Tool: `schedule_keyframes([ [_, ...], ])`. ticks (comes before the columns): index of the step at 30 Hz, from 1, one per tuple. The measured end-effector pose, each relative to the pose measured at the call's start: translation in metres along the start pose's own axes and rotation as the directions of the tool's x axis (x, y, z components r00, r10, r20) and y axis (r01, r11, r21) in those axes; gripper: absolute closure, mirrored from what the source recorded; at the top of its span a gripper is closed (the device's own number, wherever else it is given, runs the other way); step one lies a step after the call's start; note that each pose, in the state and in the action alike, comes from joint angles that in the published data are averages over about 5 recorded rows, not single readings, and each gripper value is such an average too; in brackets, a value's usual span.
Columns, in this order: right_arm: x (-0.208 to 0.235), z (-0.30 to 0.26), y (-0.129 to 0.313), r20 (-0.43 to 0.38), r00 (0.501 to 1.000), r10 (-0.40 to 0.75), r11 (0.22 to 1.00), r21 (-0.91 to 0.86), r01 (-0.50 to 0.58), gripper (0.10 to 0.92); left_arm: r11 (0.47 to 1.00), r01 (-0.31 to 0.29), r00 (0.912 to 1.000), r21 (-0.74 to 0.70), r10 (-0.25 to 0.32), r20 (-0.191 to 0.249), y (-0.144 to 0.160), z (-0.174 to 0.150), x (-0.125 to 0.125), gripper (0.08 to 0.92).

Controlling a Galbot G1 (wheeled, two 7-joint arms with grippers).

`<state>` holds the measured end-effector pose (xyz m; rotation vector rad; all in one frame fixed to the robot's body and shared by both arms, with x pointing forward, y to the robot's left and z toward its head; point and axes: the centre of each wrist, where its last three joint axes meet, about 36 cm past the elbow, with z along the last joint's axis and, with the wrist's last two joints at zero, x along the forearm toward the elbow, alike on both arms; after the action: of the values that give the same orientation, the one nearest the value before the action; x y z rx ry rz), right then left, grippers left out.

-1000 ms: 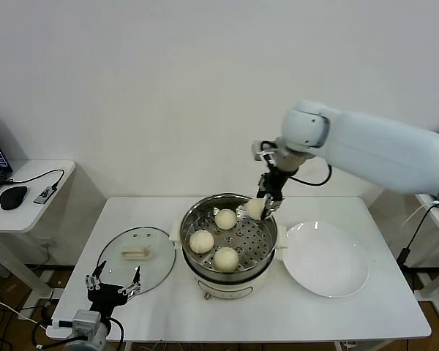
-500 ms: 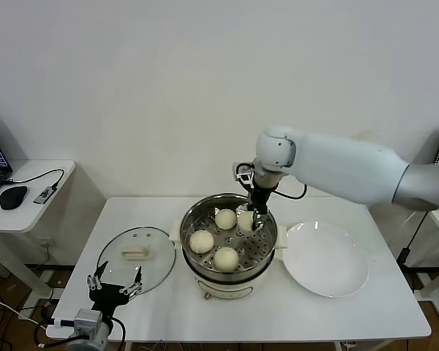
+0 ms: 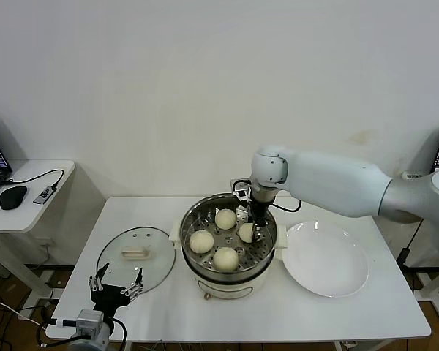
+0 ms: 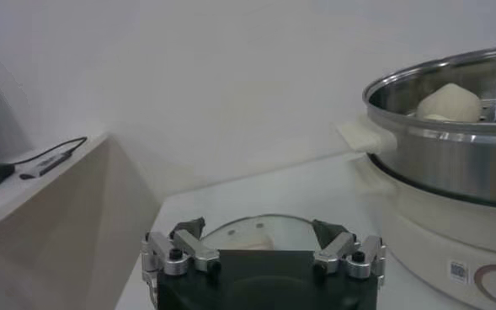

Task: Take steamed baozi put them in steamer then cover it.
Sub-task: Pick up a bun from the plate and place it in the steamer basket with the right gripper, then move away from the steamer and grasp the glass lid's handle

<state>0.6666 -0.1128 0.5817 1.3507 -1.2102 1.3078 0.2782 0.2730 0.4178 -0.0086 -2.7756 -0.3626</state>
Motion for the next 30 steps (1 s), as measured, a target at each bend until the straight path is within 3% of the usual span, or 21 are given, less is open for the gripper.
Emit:
schedule_keyframes([
  [5,-0.003,0.001,0.001,0.004,1.0,0.003,1.0,-0.009,-0.003,0.473,1.0,-0.001,1.0,0.001,0.001,0.0,-0.001,0.0,-0.001,0.177],
  [13,0.013,0.006,0.003,0.026,1.0,0.012,1.0,-0.023,-0.012,0.249,1.0,-0.006,1.0,0.004,0.006,0.001,-0.002,0.0,-0.001,0.177],
  [16,0.028,0.011,0.005,0.041,0.999,0.021,0.999,-0.029,-0.02,0.208,1.0,-0.008,1.0,0.005,0.008,0.002,-0.002,-0.001,0.0,0.177],
  [24,0.076,0.034,0.018,0.103,0.992,0.073,0.997,-0.045,-0.069,0.199,1.0,-0.005,0.9999,0.014,0.005,0.012,-0.002,-0.005,0.001,0.177],
  [30,0.109,0.066,0.035,0.234,0.949,0.212,0.976,-0.093,-0.195,0.2,0.999,0.01,0.9998,0.041,-0.011,0.016,0.0,-0.004,-0.002,0.177],
])
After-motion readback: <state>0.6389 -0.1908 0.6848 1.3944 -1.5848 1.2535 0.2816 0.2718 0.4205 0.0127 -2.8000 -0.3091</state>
